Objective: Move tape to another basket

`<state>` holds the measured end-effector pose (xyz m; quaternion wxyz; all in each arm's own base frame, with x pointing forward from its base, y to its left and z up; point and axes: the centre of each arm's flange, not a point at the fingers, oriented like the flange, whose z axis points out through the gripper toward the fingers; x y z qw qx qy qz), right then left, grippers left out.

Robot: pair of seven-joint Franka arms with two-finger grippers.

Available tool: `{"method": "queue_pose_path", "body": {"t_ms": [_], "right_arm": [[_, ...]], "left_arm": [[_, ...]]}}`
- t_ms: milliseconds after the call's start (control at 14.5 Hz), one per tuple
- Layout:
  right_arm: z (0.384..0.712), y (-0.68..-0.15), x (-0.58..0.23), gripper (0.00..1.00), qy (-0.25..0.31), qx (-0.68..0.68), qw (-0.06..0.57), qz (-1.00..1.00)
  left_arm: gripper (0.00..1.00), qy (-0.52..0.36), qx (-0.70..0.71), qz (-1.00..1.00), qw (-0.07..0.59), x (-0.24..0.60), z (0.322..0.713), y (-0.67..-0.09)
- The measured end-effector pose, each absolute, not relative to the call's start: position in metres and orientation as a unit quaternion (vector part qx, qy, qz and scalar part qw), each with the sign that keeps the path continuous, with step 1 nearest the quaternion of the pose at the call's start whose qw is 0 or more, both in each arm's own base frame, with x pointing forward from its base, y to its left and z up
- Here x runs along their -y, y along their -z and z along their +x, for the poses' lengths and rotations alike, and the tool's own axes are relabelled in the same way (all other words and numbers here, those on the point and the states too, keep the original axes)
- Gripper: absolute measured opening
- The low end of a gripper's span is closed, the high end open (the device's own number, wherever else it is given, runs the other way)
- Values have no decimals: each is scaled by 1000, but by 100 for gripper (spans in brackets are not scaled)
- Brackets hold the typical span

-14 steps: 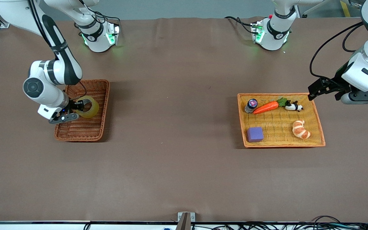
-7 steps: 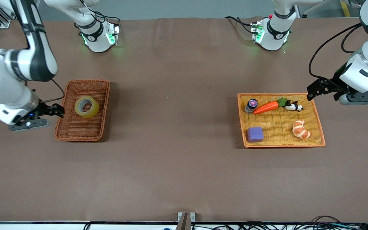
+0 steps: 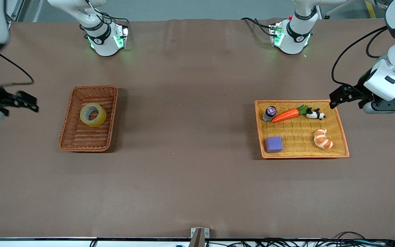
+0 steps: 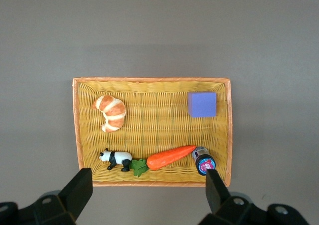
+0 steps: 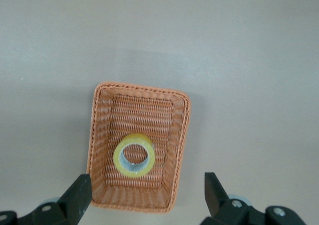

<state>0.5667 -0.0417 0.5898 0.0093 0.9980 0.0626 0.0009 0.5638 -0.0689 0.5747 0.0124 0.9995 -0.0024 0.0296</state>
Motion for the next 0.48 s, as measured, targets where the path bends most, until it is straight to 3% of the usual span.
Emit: {"method": "queue_pose_path", "body": {"t_ms": [207,484], "right_arm": [[546,-620,44,100,-12,-24,7,1000],[543,-619,38,100,-11,-16,6,1000]], "left_arm": [[100,-29,0,1000,12,66,564,-574],[100,-29,-2,1000,12,64,565,-574]]}}
